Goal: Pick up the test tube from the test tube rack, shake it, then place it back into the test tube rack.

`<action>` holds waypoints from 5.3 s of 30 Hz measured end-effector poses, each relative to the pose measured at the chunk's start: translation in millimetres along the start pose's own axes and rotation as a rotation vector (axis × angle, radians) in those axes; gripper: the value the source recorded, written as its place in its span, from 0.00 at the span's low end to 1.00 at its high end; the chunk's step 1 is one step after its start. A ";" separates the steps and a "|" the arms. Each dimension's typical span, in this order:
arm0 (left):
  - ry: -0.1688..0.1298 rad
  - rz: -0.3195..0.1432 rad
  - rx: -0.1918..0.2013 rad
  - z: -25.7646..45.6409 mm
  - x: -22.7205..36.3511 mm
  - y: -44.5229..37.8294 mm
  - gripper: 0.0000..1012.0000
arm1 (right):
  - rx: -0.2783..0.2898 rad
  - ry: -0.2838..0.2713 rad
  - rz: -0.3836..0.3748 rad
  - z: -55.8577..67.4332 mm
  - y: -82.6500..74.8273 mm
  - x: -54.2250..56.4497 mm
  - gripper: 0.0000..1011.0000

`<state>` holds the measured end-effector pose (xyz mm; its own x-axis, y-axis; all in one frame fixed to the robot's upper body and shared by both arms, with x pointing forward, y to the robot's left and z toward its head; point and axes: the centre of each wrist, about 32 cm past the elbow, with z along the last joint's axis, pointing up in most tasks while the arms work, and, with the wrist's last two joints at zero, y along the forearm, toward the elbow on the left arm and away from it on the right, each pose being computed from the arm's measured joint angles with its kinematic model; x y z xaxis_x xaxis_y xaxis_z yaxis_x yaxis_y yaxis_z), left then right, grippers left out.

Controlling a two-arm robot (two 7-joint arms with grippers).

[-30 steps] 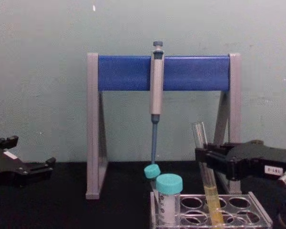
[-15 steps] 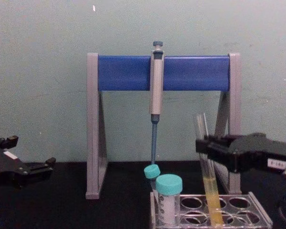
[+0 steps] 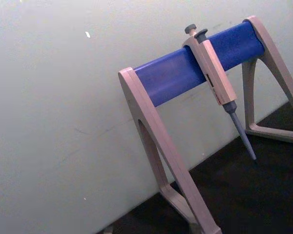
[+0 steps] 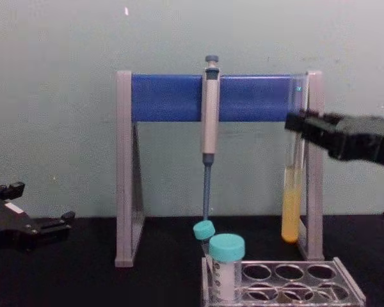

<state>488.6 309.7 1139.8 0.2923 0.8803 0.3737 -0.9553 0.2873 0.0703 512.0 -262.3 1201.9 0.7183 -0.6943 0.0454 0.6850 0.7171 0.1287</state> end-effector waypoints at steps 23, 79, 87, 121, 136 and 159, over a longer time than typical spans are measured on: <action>0.000 0.000 0.000 0.0 0.0 0.0 0.99 | 0.066 -0.032 -0.055 -1.8 2.5 2.9 0.22; 0.000 0.000 0.000 0.0 0.0 0.0 0.99 | -0.031 -0.240 -0.180 18.3 7.9 5.2 0.22; 0.000 0.000 0.000 0.0 0.0 0.0 0.99 | 0.045 0.054 -0.075 11.6 8.8 16.3 0.22; 0.000 0.000 0.000 0.0 0.0 0.0 0.99 | -0.112 -0.191 -0.028 36.5 -11.0 22.0 0.22; 0.000 0.000 0.000 0.0 0.0 0.0 0.99 | 0.039 0.011 -0.031 14.2 20.1 19.9 0.22; 0.000 0.000 0.000 0.0 0.0 0.0 0.99 | -0.080 0.084 0.195 32.9 -15.9 33.6 0.22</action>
<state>488.6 309.7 1139.8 0.2923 0.8803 0.3737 -0.9552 0.2873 0.0703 521.2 -299.1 1234.0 0.8432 -0.5372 -0.0208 0.5376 0.8419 0.0467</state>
